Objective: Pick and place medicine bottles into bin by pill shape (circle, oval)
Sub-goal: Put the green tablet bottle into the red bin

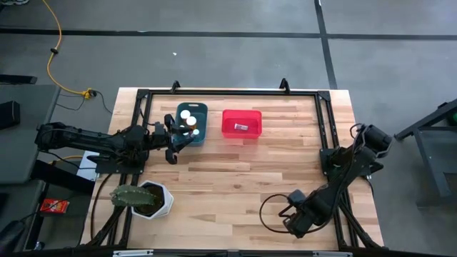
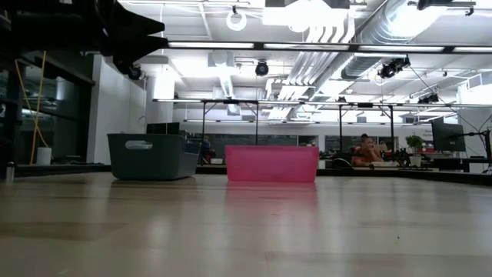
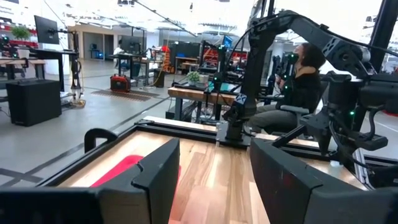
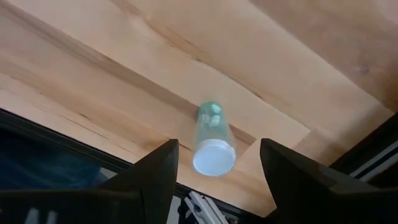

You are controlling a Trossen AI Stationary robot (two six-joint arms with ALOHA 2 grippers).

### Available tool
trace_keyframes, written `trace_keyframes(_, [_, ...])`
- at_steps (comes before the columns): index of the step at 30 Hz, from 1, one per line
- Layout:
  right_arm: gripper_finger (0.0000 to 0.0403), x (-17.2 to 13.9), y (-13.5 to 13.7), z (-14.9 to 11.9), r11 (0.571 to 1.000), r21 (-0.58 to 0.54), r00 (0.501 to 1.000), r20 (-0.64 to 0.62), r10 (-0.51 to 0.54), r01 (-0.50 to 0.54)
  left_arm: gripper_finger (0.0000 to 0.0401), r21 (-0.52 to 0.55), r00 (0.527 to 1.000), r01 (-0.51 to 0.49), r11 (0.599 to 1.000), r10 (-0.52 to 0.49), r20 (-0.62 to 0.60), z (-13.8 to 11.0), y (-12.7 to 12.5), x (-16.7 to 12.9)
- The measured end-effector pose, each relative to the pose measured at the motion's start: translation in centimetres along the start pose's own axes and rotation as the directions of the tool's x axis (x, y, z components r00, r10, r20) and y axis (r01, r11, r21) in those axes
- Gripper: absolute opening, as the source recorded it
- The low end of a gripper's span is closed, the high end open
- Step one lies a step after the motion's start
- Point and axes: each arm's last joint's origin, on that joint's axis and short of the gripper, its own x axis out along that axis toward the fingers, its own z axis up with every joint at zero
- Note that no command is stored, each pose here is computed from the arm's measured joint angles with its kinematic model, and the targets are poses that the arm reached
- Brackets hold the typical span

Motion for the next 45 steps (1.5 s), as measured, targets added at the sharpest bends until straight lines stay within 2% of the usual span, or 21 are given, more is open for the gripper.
trace_keyframes(7, [0.0220, 1.7, 0.9, -0.2, 0.999, -0.028, 0.996, -0.086, -0.030, 0.027, 0.0186, 0.001, 1.000, -0.001, 1.000, 0.001, -0.007, -0.1, 0.0, 0.0])
trace_keyframes(15, [0.0220, 2.0, 1.1, -0.2, 0.999, -0.033, 0.996, -0.081, -0.033, 0.030, 0.0186, 0.001, 1.000, -0.001, 1.000, 0.001, -0.007, -0.1, 0.0, 0.0])
trace_keyframes(22, [0.0220, 2.4, 0.8, 0.0, 0.997, -0.012, 0.994, -0.075, -0.079, 0.078, 0.0186, 0.001, 1.000, -0.001, 1.000, 0.001, -0.007, -0.1, 0.0, 0.0])
trace_keyframes(28, [0.0220, 3.4, 1.3, -0.1, 0.995, -0.057, 0.989, -0.120, -0.086, 0.080, 0.0186, 0.001, 1.000, -0.001, 1.000, 0.001, -0.011, -0.1, 0.0, 0.0])
trace_keyframes(37, [0.0220, 3.4, 0.9, 0.0, 0.990, -0.068, 0.986, -0.110, -0.128, 0.121, 0.0186, -0.001, 1.000, -0.001, 1.000, 0.001, -0.013, -0.1, 0.0, 0.0])
trace_keyframes(41, [0.0206, 3.4, 0.9, 0.0, 0.990, -0.071, 0.986, -0.109, -0.130, 0.122, 0.0186, -0.001, 1.000, -0.001, 1.000, 0.001, -0.013, -0.1, 0.0, 0.0])
trace_keyframes(45, [0.0174, 3.4, 0.9, 0.0, 0.990, -0.074, 0.986, -0.109, -0.130, 0.122, 0.0186, -0.001, 1.000, -0.001, 1.000, 0.001, -0.013, -0.1, 0.0, 0.0])
